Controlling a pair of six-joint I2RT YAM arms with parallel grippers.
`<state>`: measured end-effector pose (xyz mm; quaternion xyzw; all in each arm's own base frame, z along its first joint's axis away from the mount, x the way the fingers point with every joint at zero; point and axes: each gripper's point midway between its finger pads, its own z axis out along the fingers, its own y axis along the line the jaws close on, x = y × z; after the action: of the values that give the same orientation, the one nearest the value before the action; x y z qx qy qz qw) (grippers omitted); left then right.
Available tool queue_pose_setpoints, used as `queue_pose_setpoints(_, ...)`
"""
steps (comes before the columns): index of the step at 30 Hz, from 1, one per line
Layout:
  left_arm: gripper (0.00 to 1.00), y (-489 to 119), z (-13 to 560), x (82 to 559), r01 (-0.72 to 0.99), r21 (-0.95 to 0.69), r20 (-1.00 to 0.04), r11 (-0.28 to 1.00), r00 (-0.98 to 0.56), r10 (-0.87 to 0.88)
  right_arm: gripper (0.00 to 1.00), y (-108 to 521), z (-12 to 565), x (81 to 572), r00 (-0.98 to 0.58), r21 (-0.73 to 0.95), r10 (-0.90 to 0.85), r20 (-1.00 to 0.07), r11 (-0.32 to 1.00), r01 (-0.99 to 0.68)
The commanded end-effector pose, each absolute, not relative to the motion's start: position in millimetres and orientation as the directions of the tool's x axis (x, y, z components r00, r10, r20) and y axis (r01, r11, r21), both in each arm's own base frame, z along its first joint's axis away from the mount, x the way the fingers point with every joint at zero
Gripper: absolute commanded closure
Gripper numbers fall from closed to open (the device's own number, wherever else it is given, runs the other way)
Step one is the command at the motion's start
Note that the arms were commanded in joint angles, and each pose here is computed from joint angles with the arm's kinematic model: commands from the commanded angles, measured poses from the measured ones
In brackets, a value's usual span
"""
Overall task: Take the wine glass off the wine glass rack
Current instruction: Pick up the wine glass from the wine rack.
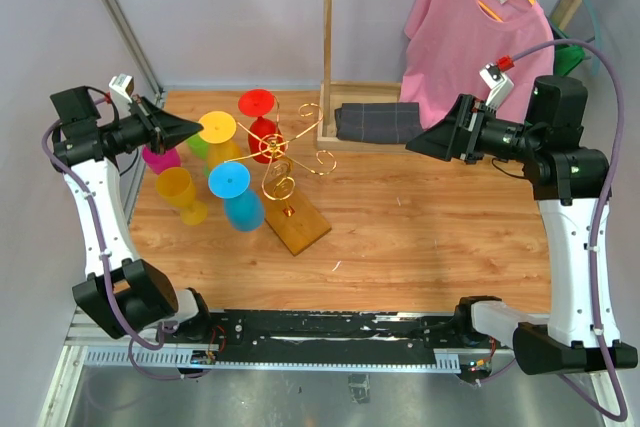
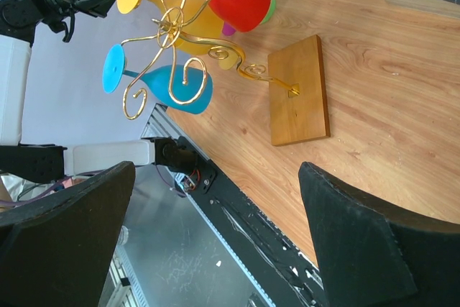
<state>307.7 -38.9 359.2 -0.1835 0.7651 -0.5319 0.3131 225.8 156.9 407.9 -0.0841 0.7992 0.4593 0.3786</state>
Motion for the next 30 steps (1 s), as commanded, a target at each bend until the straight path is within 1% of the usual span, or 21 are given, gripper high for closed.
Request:
queue_pose_setpoints(1,1.0,-43.2,377.1,306.9,0.094,-0.936,-0.292,0.34,-0.747,-0.598,0.01,153.8,411.7,225.7,-0.682,0.667,0.232,-0.694,0.564,-0.486)
queue_pose_setpoints(30,1.0,-59.7,380.1,317.7,0.118,-0.94,-0.286,0.319,-0.781,-0.556,0.02,153.8,412.5,220.0,-0.679,0.671,0.243,-0.693,0.562,-0.484)
